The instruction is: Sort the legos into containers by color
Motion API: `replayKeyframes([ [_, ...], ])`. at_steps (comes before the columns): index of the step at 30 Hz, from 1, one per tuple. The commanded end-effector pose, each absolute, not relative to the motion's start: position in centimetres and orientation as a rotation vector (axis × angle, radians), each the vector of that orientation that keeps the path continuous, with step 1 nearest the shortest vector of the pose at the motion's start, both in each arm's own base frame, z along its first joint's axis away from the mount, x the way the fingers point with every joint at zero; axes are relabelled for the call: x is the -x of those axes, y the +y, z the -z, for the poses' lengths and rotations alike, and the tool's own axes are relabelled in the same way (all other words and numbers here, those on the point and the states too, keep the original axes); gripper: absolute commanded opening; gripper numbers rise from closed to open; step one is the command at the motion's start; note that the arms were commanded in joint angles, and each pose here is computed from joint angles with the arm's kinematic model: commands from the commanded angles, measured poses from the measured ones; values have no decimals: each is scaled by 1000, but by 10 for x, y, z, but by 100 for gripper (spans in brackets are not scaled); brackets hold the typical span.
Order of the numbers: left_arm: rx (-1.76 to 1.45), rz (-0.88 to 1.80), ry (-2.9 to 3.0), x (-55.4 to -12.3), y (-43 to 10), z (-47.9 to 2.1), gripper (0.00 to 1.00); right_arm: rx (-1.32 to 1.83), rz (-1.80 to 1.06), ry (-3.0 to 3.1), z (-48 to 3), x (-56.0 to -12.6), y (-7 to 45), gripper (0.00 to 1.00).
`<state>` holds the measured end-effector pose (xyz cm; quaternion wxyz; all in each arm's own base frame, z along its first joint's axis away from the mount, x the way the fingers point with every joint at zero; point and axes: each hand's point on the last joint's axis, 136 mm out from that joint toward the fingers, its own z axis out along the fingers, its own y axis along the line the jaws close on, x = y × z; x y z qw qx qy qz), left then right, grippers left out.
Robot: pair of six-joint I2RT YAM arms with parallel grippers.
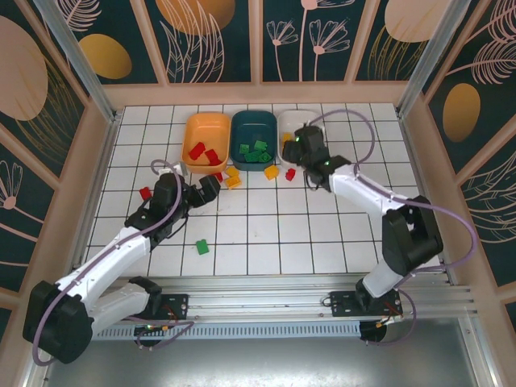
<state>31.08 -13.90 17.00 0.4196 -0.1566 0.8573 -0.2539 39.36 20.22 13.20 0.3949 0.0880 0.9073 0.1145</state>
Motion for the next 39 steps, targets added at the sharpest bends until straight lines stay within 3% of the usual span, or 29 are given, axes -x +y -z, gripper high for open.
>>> replayKeyframes([
  [1,436,587,2176,-309,-132,-159,99,-431,-302,2299,-107,-393,193,71],
  [11,456,613,2178,-298,-128,-155,98,-406,-289,2396,-57,-421,208,62],
  [23,453,581,2175,-295,-123,-151,99,-414,-246,2403,-33,-439,213,57],
  [32,443,564,2179,-298,-123,-149,98,-393,-183,2372,-38,-440,209,31],
  [39,440,540,2175,-299,-120,-151,99,-281,-147,2335,-67,-419,213,26],
])
